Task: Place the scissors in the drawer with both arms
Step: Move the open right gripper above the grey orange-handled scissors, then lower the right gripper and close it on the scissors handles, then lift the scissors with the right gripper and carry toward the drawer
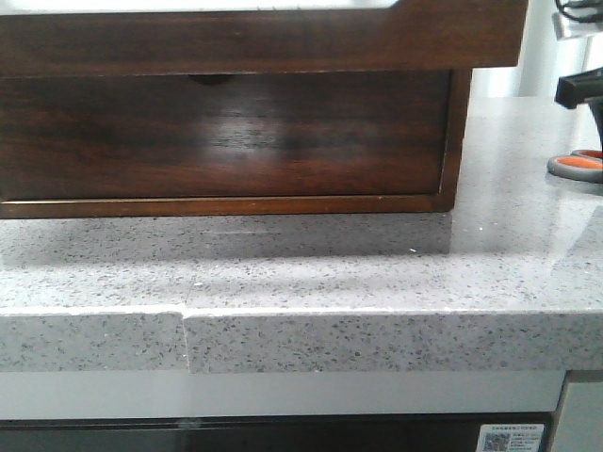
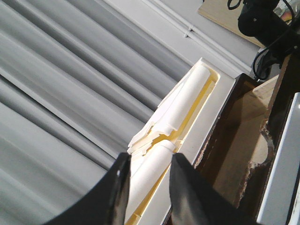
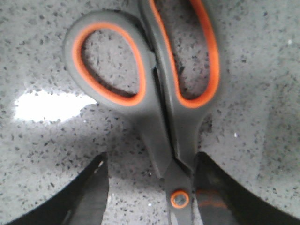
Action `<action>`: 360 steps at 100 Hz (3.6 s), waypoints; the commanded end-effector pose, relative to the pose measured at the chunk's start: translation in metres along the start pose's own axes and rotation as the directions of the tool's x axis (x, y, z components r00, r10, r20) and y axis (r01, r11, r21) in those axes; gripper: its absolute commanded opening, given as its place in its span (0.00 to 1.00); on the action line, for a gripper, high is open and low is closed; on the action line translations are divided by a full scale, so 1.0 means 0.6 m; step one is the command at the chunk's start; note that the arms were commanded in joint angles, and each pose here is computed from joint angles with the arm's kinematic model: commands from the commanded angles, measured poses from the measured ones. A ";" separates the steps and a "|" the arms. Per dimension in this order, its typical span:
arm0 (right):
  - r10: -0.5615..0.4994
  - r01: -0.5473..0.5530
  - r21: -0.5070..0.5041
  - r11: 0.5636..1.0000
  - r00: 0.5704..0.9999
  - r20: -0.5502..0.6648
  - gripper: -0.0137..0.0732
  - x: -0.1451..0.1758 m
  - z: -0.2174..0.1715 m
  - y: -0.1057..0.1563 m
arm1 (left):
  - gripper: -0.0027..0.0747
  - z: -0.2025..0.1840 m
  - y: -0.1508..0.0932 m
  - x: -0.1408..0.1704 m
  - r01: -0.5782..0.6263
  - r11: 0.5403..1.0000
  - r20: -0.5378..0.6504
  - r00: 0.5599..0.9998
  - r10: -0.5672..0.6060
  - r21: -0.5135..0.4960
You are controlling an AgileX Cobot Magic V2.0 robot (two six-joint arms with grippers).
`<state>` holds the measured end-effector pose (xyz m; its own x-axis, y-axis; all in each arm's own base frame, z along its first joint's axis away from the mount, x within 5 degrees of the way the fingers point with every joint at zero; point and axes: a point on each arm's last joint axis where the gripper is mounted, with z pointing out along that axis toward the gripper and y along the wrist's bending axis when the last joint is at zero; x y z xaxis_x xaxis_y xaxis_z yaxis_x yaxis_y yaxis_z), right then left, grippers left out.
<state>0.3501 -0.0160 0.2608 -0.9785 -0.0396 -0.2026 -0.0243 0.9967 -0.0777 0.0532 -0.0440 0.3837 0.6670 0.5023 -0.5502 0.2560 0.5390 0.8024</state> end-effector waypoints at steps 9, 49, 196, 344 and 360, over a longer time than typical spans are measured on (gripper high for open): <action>-0.012 0.011 0.014 1.000 0.998 0.064 0.57 -0.009 -0.025 -0.005 | 0.29 0.001 0.010 -0.010 0.019 1.000 0.035 0.999 -0.019 -0.008; -0.007 0.005 0.015 1.000 0.997 0.082 0.57 -0.013 -0.024 -0.007 | 0.29 0.001 0.010 -0.010 0.019 1.000 0.035 0.999 -0.019 -0.008; 0.025 -0.030 0.046 0.998 0.993 0.118 0.72 -0.017 -0.027 -0.011 | 0.27 0.001 0.010 -0.009 0.019 1.000 0.029 0.999 -0.019 -0.009; 0.075 -0.067 -0.046 0.997 0.978 0.195 0.08 0.026 -0.127 -0.001 | 0.27 0.001 0.008 -0.009 0.075 0.997 0.026 0.997 -0.075 0.007; 0.078 -0.045 -0.085 0.995 0.889 0.451 0.08 0.074 -0.245 0.002 | 0.27 0.001 0.006 -0.009 0.123 0.992 0.023 0.992 -0.124 0.020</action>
<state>0.3041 -0.0088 0.3446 -0.9005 0.0260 -0.4341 0.0289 0.9996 0.0000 0.0533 -0.0445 0.3815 0.6343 0.4641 -0.6183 0.3259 0.5648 0.7582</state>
